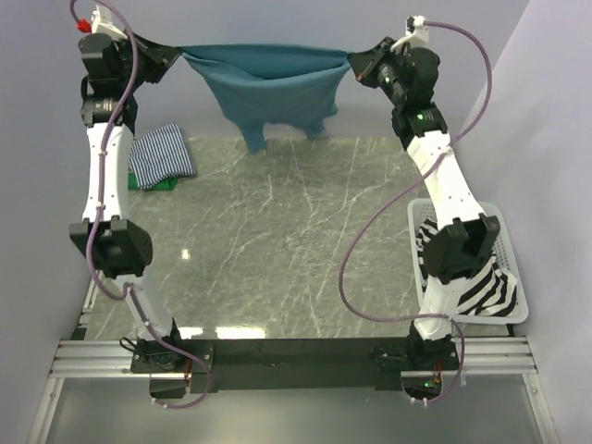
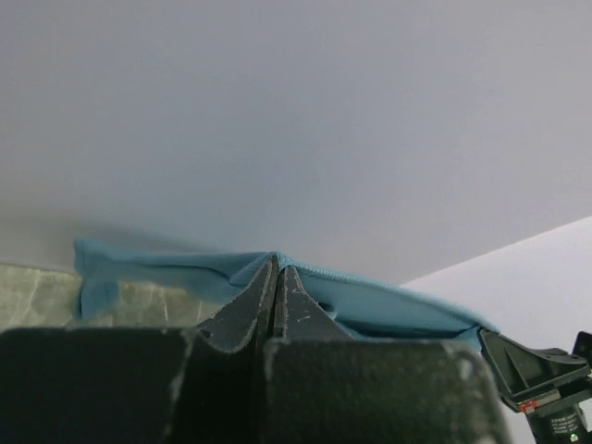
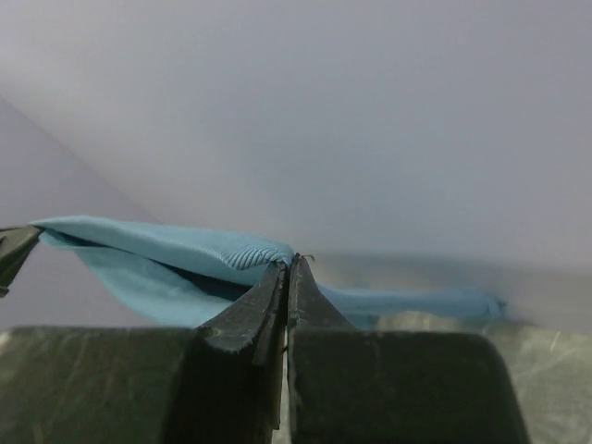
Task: Fold and stack the tank tops
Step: Flatten the tank top out
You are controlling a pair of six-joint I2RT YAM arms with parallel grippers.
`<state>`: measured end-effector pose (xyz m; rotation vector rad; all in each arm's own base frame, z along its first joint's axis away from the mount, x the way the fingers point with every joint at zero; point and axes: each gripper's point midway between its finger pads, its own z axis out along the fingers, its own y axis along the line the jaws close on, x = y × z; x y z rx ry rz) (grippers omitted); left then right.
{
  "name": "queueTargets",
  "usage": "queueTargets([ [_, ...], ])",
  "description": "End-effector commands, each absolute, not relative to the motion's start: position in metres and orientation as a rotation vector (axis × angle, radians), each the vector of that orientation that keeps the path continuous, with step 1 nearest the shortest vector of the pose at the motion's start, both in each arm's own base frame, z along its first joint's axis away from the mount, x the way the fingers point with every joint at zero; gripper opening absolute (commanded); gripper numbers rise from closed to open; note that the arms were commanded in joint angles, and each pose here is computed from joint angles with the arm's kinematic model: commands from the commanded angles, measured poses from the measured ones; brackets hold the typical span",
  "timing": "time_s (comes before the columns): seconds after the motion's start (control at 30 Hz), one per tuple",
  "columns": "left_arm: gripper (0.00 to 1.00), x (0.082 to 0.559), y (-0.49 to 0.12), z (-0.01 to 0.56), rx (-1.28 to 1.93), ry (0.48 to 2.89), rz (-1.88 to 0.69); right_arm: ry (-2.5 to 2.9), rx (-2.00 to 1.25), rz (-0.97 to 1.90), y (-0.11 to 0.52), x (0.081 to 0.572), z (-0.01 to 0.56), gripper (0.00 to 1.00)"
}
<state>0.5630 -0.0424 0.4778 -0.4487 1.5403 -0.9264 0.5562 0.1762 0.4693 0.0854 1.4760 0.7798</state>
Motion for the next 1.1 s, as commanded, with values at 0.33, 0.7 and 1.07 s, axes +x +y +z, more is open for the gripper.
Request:
queueTargets([
  [0.33, 0.01, 0.357, -0.081, 0.244, -0.838, 1.843, -0.907, 1.718, 0.294, 0.978, 0.166, 0.407, 0.228, 0.20],
  [0.7, 0.01, 0.212, -0.101, 0.060, -0.972, 2.149, -0.868, 1.957, 0.480, 1.027, 0.151, 0.262, 0.085, 0.35],
  [1.07, 0.04, 0.216, -0.094, 0.083, -0.986, 2.140, -0.770, 2.185, 0.485, 0.636, 0.147, 0.244, 0.056, 0.49],
])
